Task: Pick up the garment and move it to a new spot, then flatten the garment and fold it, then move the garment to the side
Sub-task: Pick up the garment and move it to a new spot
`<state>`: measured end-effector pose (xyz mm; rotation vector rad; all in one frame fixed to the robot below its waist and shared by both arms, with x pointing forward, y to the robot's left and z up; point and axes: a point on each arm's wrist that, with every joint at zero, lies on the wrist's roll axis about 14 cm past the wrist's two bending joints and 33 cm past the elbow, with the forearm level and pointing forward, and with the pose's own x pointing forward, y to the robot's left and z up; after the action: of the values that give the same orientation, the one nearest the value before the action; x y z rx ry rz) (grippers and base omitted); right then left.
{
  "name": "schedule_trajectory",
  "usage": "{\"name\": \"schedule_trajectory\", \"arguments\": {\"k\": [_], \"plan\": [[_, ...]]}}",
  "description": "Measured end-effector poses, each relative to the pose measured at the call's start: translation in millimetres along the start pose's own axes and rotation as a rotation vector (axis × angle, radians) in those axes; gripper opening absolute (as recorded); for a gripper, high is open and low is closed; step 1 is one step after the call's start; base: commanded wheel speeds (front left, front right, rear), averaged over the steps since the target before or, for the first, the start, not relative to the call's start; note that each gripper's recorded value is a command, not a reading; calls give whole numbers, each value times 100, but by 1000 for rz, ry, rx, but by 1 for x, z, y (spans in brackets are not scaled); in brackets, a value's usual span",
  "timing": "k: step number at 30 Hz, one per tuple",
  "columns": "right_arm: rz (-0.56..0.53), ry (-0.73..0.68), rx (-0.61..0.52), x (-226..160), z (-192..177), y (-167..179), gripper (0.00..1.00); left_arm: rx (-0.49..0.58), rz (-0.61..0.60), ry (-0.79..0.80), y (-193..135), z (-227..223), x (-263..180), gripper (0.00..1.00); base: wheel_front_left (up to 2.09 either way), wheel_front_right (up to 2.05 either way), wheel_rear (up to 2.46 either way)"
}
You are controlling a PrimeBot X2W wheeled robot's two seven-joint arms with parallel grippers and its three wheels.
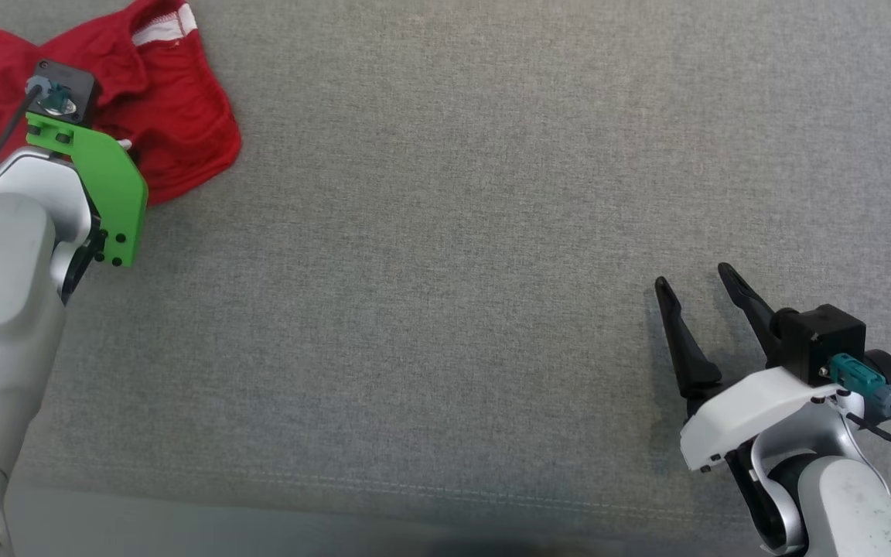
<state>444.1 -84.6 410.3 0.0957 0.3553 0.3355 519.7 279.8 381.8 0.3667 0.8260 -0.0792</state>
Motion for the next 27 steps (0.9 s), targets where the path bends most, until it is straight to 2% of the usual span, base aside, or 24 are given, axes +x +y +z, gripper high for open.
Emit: {"name": "schedule_trajectory", "arguments": {"k": [1, 2, 9, 17, 23, 27], "plan": [[-5, 8, 2, 0, -3, -2, 100, -1, 3, -7, -1, 2, 4, 39, 0, 0, 0], [-9, 15, 5, 1, -6, -4, 100, 1, 4, -16, -3, 5, 8, 0, 0, 0, 0], [-15, 20, 13, 0, -11, -6, 100, 9, -17, -68, -18, 20, 16, 0, 0, 0, 0], [-3, -25, 35, -8, 0, 1, 100, 51, -41, -307, -30, 90, -11, 0, 0, 0, 0], [-16, -71, 61, -22, 10, -1, 100, 90, -107, -553, -63, 165, -50, 0, 0, 0, 0], [-36, -100, 79, -33, 15, -5, 100, 98, -193, -672, -104, 202, -74, 0, 0, 0, 0]]}}
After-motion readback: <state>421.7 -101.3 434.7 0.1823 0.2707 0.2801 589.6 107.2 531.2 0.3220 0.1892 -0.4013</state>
